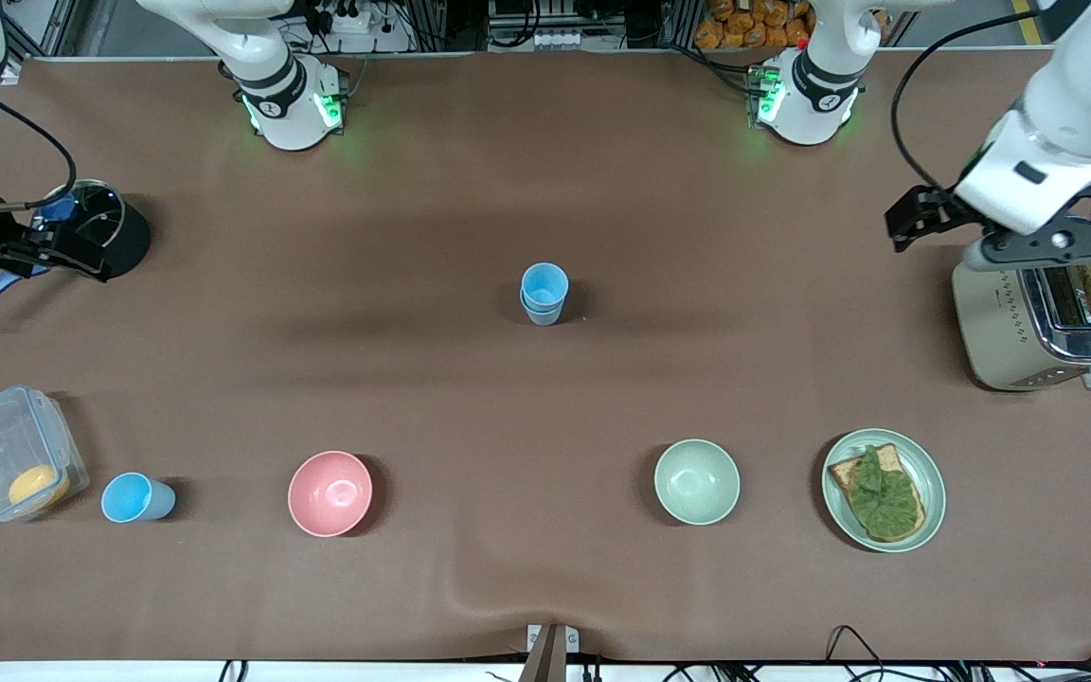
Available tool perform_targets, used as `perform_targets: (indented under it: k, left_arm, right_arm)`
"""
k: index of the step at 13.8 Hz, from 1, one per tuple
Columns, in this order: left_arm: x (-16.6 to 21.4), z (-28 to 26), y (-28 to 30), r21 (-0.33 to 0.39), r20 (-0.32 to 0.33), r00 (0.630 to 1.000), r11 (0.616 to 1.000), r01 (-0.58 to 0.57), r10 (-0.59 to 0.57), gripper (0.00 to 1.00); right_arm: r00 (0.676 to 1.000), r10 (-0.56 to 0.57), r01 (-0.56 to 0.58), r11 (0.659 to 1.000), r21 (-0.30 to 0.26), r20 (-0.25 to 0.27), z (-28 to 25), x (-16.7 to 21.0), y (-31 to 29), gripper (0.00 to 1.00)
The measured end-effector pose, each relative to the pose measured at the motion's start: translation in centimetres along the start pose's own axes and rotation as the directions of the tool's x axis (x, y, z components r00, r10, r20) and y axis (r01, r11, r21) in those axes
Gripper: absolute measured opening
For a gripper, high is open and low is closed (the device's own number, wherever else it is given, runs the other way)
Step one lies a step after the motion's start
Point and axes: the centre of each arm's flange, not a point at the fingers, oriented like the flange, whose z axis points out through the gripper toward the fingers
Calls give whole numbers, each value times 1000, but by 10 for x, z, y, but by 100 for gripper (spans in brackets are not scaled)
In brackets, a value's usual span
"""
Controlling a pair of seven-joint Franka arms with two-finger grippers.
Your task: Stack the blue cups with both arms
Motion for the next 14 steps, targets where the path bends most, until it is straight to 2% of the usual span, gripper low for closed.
perform_targets:
  k: [7,14]
  left_arm:
    - [7,16,-52,-25,39,999,999,-29,30,100]
    - [6,17,-58,-25,46,999,999,-23,24,100]
  right_arm:
    - [1000,1,-1,1000,0,1,0,0,0,100]
    - [1000,1,-1,1000,0,1,0,0,0,100]
